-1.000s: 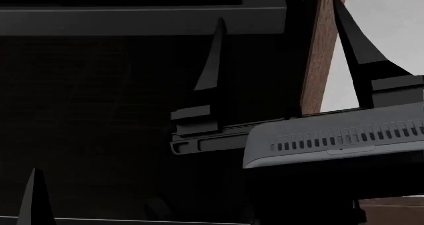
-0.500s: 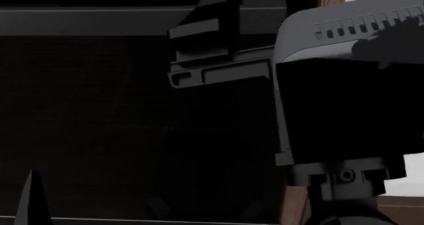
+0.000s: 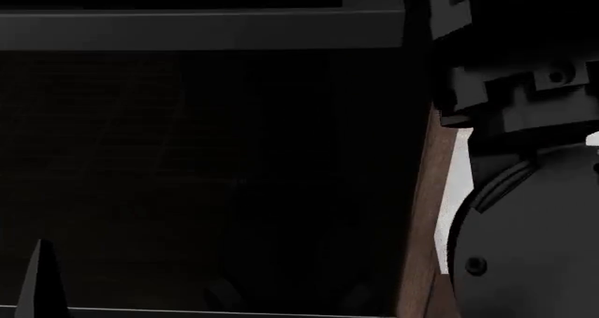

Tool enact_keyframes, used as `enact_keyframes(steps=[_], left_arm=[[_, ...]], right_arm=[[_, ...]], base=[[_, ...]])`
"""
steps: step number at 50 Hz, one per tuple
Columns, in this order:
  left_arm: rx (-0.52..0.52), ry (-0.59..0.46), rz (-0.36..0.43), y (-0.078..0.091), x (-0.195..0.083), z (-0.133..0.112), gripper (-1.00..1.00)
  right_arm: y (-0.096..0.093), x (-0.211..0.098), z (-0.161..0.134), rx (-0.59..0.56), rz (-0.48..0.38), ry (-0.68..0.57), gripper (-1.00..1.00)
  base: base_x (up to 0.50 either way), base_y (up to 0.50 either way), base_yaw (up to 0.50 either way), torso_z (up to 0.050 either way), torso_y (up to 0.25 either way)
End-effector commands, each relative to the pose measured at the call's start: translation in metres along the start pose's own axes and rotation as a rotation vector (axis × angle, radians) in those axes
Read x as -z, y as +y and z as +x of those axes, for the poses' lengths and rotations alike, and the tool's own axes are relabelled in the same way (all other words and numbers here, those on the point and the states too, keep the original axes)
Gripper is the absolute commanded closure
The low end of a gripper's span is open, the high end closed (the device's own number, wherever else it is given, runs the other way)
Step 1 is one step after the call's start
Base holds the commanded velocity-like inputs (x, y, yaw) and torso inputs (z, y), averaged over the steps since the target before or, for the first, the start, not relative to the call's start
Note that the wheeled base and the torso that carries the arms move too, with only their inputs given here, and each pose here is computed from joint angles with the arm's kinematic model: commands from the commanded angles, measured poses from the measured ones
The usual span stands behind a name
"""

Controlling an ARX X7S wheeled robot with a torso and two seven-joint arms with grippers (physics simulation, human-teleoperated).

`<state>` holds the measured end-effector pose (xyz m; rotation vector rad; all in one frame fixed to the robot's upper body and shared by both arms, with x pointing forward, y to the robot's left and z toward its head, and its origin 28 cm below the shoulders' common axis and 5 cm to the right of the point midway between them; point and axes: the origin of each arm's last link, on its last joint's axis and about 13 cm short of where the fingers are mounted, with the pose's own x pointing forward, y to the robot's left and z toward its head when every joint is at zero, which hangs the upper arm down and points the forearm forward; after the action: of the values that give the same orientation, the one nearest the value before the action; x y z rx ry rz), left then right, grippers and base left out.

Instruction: Press the start button on the microwave

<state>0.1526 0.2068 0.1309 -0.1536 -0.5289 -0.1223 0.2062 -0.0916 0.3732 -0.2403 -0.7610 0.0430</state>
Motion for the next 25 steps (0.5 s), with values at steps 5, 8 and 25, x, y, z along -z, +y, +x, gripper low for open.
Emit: enact_keyframes(steps=[5,8,25], left_arm=[[0.006,-0.015,0.023,0.002,0.000,0.000,-1.00],[0.006,-0.015,0.022,0.002,0.000,0.000,-1.00],[0.009,-0.014,0.018,0.002,-0.001,-0.001,-1.00]], right_arm=[[-0.012,-0.036,0.026,0.003,0.025,-0.032,-1.00],[-0.012,-0.041,0.029,-0.008,0.040,-0.035,-1.00],[-0.018,-0.063,0.046,-0.026,0.051,0.033,1.00]], base=[[0.00,0.00,0.00,0.000,0.000],[0.00,0.00,0.00,0.000,0.000],[0.00,0.00,0.00,0.000,0.000]])
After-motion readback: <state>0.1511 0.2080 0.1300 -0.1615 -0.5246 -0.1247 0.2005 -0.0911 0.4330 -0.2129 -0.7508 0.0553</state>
